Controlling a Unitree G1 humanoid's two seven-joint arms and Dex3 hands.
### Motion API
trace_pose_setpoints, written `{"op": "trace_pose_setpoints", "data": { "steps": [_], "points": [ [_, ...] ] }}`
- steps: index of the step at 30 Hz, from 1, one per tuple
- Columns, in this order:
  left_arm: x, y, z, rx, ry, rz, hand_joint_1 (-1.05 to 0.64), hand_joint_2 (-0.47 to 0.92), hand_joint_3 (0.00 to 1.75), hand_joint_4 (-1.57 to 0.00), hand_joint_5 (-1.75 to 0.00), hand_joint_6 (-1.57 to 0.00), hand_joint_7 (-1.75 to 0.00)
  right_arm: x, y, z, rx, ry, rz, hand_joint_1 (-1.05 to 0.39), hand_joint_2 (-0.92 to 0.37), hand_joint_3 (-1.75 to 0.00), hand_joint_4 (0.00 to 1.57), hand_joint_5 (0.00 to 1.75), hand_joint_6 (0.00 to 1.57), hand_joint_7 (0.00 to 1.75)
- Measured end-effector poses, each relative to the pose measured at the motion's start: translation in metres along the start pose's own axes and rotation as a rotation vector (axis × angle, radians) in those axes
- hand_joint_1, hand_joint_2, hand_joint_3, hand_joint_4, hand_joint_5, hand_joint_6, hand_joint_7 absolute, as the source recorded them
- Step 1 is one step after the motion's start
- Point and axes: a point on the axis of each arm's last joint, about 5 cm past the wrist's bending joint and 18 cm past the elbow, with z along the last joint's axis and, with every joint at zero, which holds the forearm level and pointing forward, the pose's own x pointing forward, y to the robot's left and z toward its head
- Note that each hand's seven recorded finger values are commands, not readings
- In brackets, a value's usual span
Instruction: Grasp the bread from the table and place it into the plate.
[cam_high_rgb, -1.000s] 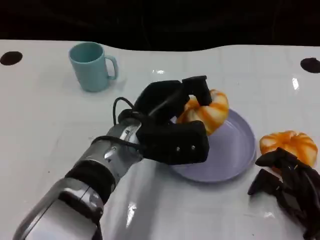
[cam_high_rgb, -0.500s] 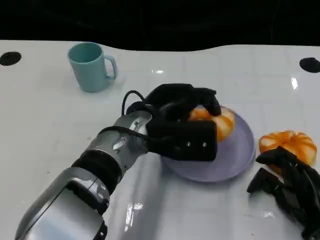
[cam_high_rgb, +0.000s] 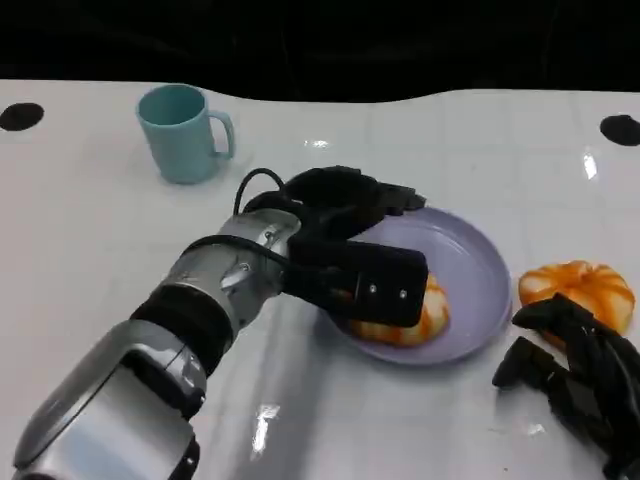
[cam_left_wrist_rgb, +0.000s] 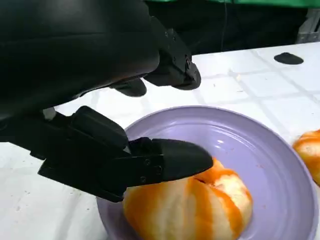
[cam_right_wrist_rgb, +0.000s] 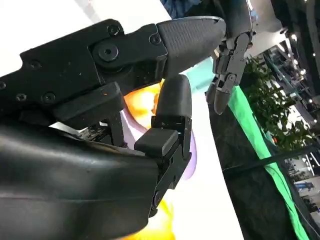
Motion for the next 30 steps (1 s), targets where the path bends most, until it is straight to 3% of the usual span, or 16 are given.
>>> {"op": "trace_pose_setpoints", "data": {
  "steps": [8,13,21,27,30],
  "points": [
    [-0.006,0.014,-0.005,-0.062,-0.037,0.078,-0.89,0.92,0.69,-0.04,-0.41,-0.30,-0.01,0.001,0.0006,0.000,-0.003,0.001,0.002,-0.53,-0.92,-0.17,0.64,1.57,0.62,1.21],
    [-0.015,0.011,-0.014,-0.191,-0.056,0.116,-0.85,0.92,0.62,-0.09,-0.42,-0.30,-0.01,0.001,0.0007,0.000,-0.001,0.000,0.000,-0.52,-0.92,-0.18,0.64,1.58,0.61,1.22],
    [-0.049,-0.011,-0.040,-0.765,-0.189,0.255,-0.78,0.92,0.51,-0.22,-0.52,-0.38,-0.04,0.000,0.0001,0.000,0.006,-0.002,-0.004,-0.52,-0.92,-0.17,0.64,1.58,0.60,1.23],
    [-0.077,-0.032,-0.048,-1.216,-0.348,0.363,-0.69,0.92,0.40,-0.55,-0.71,-0.59,-0.11,0.000,0.0008,0.000,-0.034,-0.003,-0.004,-0.55,-0.92,-0.20,0.67,1.56,0.64,1.17],
    [-0.094,-0.048,-0.049,-1.461,-0.395,0.383,-0.60,0.92,0.38,-0.70,-0.95,-0.76,-0.17,-0.001,0.0006,-0.001,-0.047,-0.007,-0.004,-0.55,-0.92,-0.23,0.67,1.57,0.65,1.16]
  ]
}}
